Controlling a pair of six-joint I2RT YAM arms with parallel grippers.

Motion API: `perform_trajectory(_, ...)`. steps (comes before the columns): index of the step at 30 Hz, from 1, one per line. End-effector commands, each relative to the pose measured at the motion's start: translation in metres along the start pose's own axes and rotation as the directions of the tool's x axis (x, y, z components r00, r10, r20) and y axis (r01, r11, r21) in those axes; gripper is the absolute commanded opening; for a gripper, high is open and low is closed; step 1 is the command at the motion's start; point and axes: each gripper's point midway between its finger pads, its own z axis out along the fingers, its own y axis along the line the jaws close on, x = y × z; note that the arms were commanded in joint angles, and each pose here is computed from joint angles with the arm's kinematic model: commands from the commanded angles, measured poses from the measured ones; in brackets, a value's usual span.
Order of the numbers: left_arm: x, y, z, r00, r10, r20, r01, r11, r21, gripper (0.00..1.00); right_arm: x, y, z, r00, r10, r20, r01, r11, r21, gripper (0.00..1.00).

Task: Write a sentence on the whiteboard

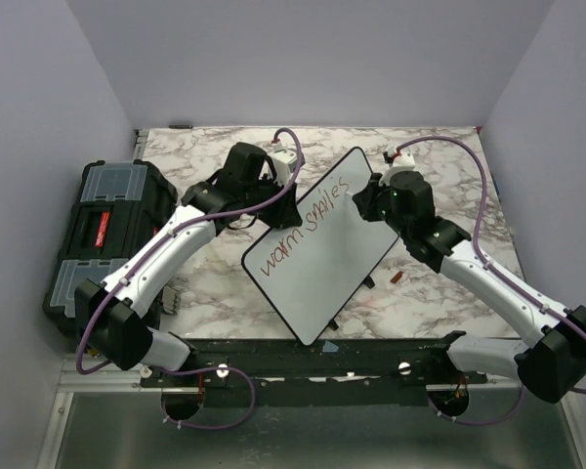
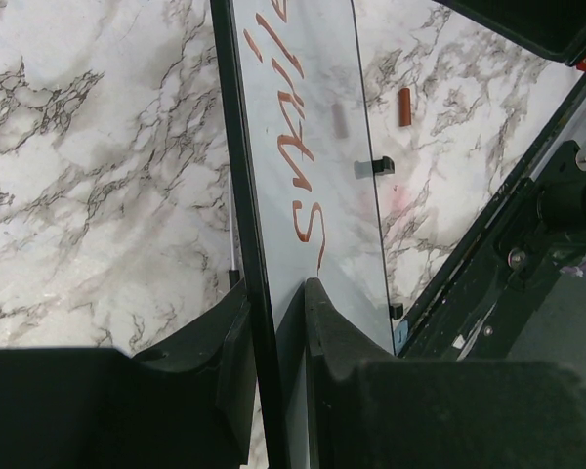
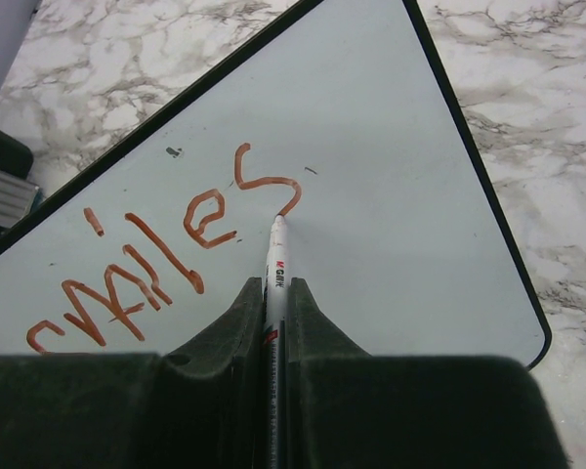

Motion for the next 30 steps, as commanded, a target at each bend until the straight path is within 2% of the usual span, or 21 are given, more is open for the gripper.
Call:
perform_trajectory(1,0.02,-0.003,0.003,0.995,0.071,-0.066,-0.07,0.997,0.016,0.0,0.008,0.014,-0.01,0.998,-0.012,-0.055,0.008,0.996,-0.084,0.01)
perform_trajectory(11,0.02,0.001,0.004,0.996,0.064,-0.068,-0.064,0.998,-0.004,0.0,-0.055,0.012,-0.062,0.987,0.038,0.158,-0.025,0.996,-0.083,0.01)
perform_trajectory(14,0.02,0.002,0.004,0.996,0.062,-0.065,-0.063,0.998,-0.009,0.0,-0.06,0.013,-0.074,0.983,0.052,0.177,-0.035,0.994,-0.1,0.01)
perform_trajectory(24,0.021,0.011,0.008,0.996,0.044,-0.072,-0.048,0.998,-0.05,0.0,-0.032,0.017,-0.074,0.996,0.04,0.079,-0.029,0.99,-0.14,0.01)
perform_trajectory(30,0.021,0.024,0.011,0.997,0.009,-0.078,-0.016,0.996,-0.089,0.0,-0.004,0.021,-0.068,0.997,0.065,-0.037,-0.07,0.986,-0.152,0.01)
